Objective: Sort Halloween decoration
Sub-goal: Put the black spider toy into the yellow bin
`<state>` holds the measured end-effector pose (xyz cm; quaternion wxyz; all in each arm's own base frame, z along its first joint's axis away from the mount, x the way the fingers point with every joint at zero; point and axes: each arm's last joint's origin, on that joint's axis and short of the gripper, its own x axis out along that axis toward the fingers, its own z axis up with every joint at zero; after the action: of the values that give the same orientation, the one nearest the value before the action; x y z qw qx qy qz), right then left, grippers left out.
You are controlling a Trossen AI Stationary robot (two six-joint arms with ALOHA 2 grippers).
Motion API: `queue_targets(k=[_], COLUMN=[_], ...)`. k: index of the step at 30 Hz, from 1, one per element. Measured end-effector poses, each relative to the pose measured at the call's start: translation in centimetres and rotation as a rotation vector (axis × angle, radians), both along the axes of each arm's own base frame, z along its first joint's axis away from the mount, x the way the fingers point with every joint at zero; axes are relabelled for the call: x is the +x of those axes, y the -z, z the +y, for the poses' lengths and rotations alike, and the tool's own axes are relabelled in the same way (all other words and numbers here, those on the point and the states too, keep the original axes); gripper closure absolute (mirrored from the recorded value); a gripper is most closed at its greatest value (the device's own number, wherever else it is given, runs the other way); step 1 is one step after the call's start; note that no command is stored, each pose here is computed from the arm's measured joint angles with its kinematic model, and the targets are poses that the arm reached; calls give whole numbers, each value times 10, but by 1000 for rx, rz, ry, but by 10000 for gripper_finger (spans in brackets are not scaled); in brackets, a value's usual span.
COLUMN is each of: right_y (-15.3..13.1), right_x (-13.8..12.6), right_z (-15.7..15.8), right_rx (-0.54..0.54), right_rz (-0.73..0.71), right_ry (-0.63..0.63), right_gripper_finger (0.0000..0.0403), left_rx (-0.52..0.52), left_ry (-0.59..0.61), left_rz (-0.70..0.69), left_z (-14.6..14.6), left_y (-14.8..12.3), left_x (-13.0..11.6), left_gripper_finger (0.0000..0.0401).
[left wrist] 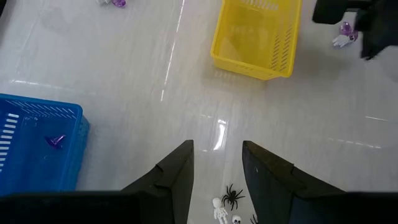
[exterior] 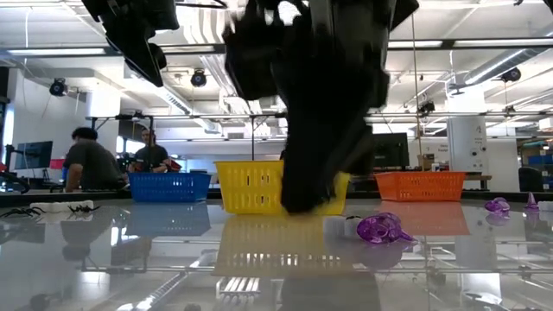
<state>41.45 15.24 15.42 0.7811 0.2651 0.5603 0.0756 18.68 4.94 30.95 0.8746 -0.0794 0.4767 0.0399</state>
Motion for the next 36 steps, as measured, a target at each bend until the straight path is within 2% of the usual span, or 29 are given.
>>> queue_targets(k=[3,25,36], right_y=[-7,-7,-7], right_x=[0,1,1], right_z=[0,-2,-2], right_rx=[6,-11,16], right_rz=[-27,-34,-9], right_ry=[2,20,54], right_gripper_finger=[390,374,373], left_rx=[0,-1,-10], left_ry=[0,-2,-15], left_rz=[0,-1,0], left_z=[0,0,0], left_y=[0,0,0], left_x=[0,0,0], left_gripper_finger=[282,282,282])
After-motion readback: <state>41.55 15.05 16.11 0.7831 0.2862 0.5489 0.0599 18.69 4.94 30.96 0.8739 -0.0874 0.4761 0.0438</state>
